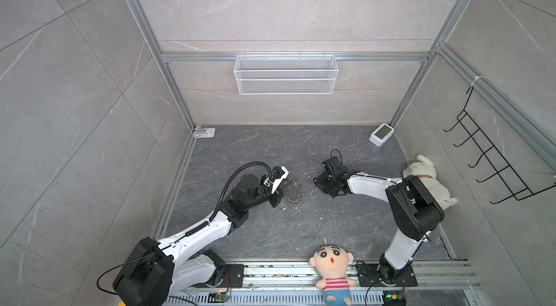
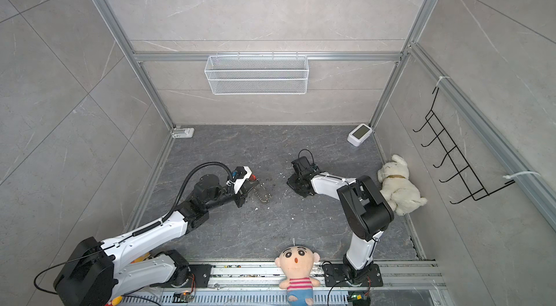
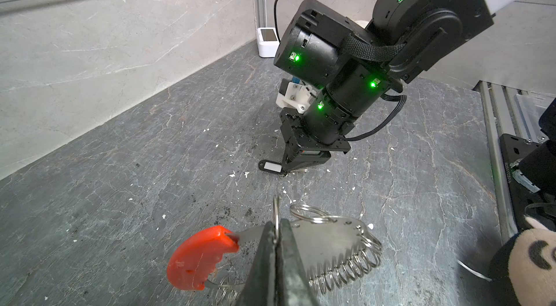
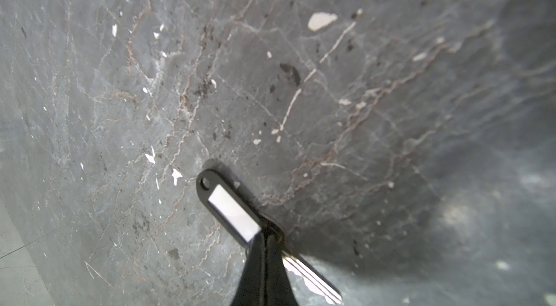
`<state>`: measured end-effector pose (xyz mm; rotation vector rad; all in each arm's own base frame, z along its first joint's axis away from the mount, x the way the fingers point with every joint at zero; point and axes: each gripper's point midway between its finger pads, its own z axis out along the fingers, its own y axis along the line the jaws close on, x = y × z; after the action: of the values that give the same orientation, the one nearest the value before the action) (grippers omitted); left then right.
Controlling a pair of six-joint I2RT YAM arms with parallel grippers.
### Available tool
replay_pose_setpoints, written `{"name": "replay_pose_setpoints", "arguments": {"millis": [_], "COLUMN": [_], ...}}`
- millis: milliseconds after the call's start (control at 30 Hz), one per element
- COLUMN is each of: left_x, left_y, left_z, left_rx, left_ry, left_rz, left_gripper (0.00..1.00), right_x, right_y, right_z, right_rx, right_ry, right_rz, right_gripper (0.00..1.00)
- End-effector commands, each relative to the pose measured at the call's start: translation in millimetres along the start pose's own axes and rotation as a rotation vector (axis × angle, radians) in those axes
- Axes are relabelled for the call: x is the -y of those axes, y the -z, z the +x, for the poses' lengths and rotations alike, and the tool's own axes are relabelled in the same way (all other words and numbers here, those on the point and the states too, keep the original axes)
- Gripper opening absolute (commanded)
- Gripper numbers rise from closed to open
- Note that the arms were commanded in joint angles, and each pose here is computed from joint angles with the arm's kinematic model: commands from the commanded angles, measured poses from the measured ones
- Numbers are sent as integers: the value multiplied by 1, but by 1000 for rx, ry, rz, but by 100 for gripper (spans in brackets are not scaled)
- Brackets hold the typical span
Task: Attach keys to a key ring
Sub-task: Pick up the key from the center of the table.
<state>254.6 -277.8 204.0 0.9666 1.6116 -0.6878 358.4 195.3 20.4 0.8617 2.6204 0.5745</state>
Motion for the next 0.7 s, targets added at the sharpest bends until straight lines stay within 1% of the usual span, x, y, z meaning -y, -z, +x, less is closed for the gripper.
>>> {"name": "replay_pose_setpoints", "arguments": {"millis": [0, 67, 167, 267, 467, 600, 667], "left_x": [-1, -1, -1, -1, -2, -4, -5], "left_y": [5, 5, 6, 6, 4, 2, 0], "left_z": [-27, -27, -26, -26, -33, -43, -48], "left_rx": [91, 90, 87, 86, 98, 105, 107], "left_ry": [-50, -50, -51, -49, -51, -63, -75], "left_rz": [-6, -6, -7, -7, -7, -8, -7], "left_gripper": [0, 0, 0, 0, 0, 0, 0], "right_x": [5, -2, -20, -39, -50, -57, -67], "right_y": [-1, 7, 28, 54, 97, 130, 151], "right_z": [0, -4, -15, -22, -24, -22, -15], "right_rx": [0, 14, 59, 98, 141, 159, 155], "right_ry": [13, 41, 102, 203, 327, 483, 609], "right_rz": [27, 11, -35, -95, -153, -183, -244], "right_gripper": [0, 0, 0, 0, 0, 0, 0]}}
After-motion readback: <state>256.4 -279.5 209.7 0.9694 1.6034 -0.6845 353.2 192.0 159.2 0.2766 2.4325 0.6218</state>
